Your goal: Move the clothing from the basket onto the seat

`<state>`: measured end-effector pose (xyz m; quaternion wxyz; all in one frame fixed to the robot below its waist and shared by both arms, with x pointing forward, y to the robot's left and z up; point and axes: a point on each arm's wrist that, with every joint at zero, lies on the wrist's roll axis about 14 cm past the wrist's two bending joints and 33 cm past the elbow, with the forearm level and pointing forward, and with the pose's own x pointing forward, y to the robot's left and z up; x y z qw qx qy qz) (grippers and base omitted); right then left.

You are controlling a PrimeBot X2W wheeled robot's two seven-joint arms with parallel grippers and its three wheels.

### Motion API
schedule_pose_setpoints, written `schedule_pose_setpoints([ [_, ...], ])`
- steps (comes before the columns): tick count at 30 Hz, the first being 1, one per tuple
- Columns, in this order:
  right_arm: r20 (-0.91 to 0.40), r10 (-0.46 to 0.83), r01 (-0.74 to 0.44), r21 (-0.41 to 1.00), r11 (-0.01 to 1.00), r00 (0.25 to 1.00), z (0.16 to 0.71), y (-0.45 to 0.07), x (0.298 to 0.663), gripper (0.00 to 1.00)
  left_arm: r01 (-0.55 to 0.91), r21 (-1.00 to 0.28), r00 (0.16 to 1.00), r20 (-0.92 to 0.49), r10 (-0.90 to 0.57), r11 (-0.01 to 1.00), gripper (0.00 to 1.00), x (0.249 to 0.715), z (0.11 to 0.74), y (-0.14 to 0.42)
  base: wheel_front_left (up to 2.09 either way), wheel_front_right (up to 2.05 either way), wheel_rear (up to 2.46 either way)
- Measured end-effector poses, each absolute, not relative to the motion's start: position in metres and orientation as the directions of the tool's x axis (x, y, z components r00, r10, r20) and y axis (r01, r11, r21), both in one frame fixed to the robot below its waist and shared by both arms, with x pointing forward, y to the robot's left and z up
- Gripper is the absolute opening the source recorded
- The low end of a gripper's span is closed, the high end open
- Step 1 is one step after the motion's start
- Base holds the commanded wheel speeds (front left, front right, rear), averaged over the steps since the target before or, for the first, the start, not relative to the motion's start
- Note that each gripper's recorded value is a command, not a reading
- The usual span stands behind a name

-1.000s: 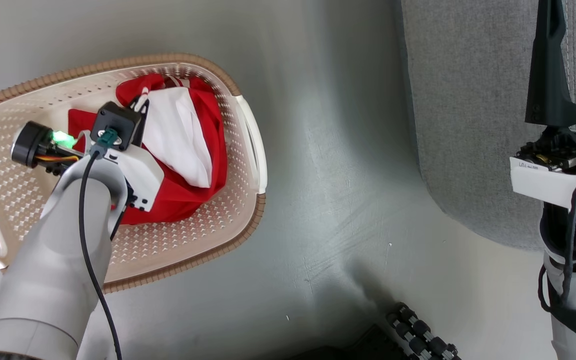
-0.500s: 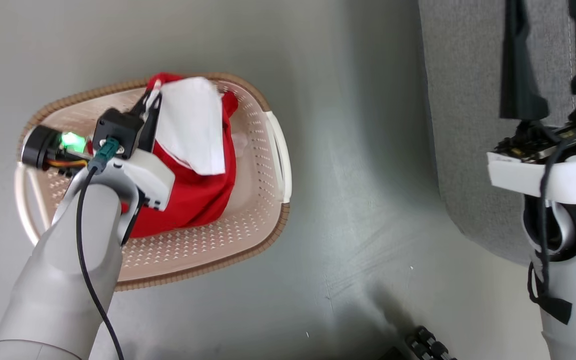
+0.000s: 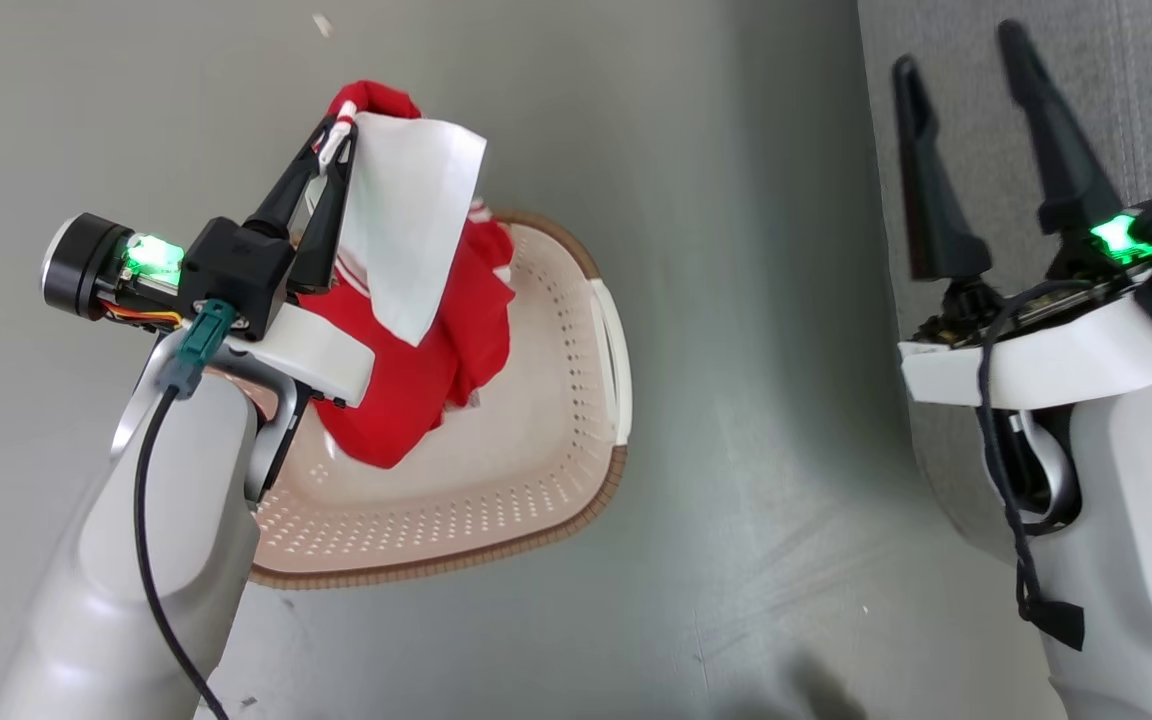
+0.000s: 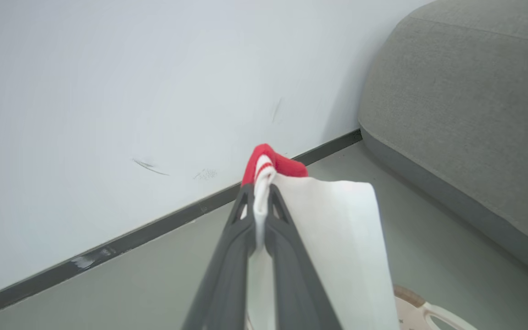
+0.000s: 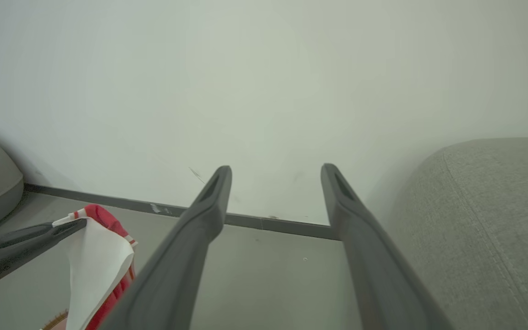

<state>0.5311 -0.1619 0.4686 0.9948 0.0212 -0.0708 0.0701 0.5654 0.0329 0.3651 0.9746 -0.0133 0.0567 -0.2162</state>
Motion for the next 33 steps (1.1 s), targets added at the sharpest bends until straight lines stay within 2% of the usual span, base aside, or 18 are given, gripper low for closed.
schedule_pose_setpoints([
  [8,0.182,0.202,-0.213,0.046,0.976,0.962,0.494,-0.135,0.523,1.0,0.371,-0.032,0.927,0.067,-0.369,0.928,0.0,0.56,0.444,0.057,0.0,0.0,0.0],
  [16,0.19,0.268,-0.282,0.054,0.958,0.945,0.51,-0.109,0.503,1.0,0.383,0.038,0.905,0.185,-0.383,0.923,0.0,0.545,0.509,0.071,0.0,0.0,0.0],
  [23,0.202,0.315,-0.325,0.019,0.946,0.927,0.527,-0.094,0.485,1.0,0.414,0.109,0.873,0.234,-0.428,0.904,0.0,0.523,0.548,0.075,0.0,0.0,0.0],
  [33,0.198,0.397,-0.401,-0.021,0.916,0.896,0.54,-0.071,0.454,1.0,0.434,0.138,0.851,0.261,-0.456,0.89,0.0,0.491,0.578,0.072,0.0,0.0,0.0],
])
